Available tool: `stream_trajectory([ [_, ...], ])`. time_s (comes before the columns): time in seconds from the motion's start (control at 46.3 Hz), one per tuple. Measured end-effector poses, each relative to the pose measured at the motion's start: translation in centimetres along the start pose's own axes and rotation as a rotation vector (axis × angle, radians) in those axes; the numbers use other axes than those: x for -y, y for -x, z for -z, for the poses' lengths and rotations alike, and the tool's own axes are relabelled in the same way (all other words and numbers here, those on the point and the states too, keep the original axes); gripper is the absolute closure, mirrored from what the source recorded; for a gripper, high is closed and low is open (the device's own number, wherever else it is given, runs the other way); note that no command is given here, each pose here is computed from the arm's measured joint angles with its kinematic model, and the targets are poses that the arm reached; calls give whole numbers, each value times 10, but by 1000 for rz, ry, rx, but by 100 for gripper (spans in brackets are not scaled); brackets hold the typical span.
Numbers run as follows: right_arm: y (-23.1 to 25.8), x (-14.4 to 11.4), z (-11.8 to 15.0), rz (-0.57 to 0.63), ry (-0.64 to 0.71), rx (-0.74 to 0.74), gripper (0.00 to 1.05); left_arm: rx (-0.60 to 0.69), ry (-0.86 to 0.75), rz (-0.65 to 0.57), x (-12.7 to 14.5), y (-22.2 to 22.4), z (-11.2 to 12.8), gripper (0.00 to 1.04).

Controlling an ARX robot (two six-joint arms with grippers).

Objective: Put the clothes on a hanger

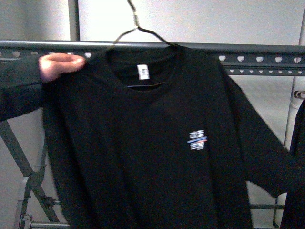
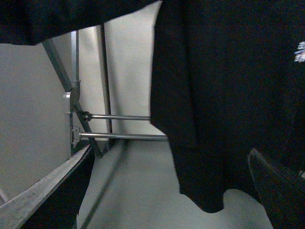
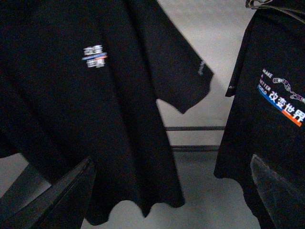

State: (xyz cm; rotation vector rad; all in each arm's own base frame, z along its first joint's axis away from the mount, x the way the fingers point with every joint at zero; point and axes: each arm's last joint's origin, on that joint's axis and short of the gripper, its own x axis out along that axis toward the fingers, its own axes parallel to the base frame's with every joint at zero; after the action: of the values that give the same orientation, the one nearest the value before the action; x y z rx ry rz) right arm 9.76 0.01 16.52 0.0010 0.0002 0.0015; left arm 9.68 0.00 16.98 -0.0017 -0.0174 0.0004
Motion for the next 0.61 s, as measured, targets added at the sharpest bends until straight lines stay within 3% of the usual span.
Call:
stream_trajectory([
  [0.238, 0, 0, 0, 0, 0, 0, 7, 0, 0, 0, 0, 0, 0, 7],
  [0.324, 0, 0, 0, 1, 0, 0, 7, -62, -25, 192, -2, -5, -2, 7],
  [0.411, 0, 0, 0, -3, 0, 0, 7, -108, 4, 245, -9, -13, -10, 7],
  [0.519, 0, 0, 0, -1, 0, 0, 7, -144, 101, 112, -26, -33, -33, 7],
  [0.605, 0, 0, 0, 0, 0, 0, 7, -251, 335, -134, -54, -62, -52, 7],
])
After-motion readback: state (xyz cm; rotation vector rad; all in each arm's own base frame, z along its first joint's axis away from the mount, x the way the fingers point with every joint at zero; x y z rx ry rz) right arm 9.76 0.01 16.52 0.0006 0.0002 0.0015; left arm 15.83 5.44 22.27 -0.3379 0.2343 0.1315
